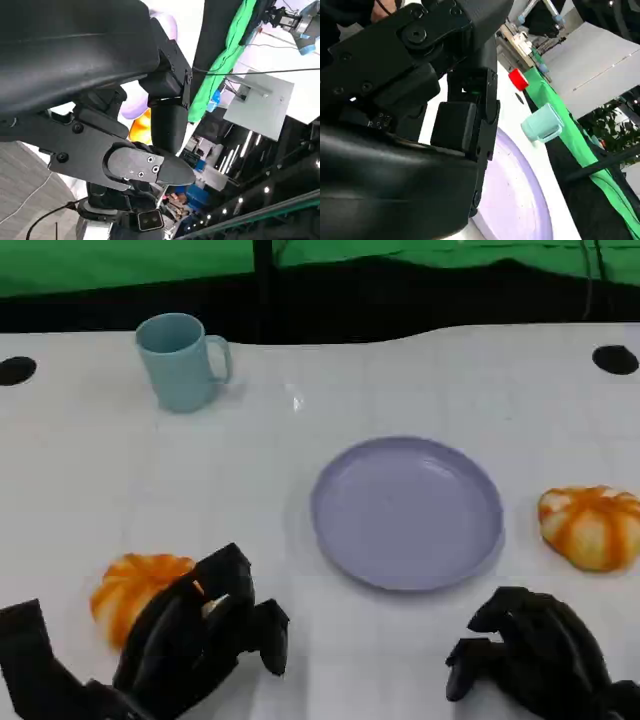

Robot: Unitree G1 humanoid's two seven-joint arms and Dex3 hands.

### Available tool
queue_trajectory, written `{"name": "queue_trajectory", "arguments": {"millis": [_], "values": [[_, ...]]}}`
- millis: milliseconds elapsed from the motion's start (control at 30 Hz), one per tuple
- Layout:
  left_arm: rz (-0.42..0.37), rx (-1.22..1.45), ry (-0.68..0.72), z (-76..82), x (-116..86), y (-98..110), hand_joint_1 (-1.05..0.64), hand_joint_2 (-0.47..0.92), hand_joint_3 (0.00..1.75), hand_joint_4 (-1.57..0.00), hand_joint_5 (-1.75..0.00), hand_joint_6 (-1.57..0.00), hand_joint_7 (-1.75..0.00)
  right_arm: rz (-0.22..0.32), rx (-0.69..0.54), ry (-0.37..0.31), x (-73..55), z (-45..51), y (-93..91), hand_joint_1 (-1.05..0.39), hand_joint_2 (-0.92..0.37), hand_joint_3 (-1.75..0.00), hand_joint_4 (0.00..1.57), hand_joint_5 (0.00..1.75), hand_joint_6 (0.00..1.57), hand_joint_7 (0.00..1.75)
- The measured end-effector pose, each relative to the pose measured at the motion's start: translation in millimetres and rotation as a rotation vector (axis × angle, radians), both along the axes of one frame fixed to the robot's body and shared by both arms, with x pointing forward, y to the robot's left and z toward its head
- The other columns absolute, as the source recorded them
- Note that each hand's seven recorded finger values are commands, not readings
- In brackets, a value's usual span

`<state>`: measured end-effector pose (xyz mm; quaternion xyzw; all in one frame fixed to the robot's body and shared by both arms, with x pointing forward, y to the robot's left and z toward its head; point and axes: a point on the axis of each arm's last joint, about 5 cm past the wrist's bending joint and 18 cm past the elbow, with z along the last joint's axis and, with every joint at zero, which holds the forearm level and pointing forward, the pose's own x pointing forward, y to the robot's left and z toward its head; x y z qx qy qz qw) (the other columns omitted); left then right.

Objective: Grasp the bread from the table and place it into the plate.

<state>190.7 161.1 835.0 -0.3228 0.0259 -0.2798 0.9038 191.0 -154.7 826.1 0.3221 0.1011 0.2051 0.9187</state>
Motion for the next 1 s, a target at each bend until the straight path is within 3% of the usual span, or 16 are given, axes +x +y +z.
{"name": "queue_trajectory", "arguments": {"millis": [833, 1000], "values": [[0.007, -0.003, -0.004, -1.9, 0.0, 0.2, -0.67, 0.92, 0.17, -0.88, -1.75, -0.65, -1.75, 0.009, 0.008, 0.017, 0.0, -4.0, 0.5, -1.05, -0.73, 0.00, 1.57, 0.73, 1.57, 0.36], [0.005, 0.002, -0.004, -1.5, 0.1, 0.5, -0.67, 0.92, 0.18, -0.83, -1.75, -0.59, -1.73, 0.009, 0.008, 0.016, 0.0, -4.0, 0.6, -1.05, -0.72, 0.00, 1.57, 0.74, 1.57, 0.36]]}}
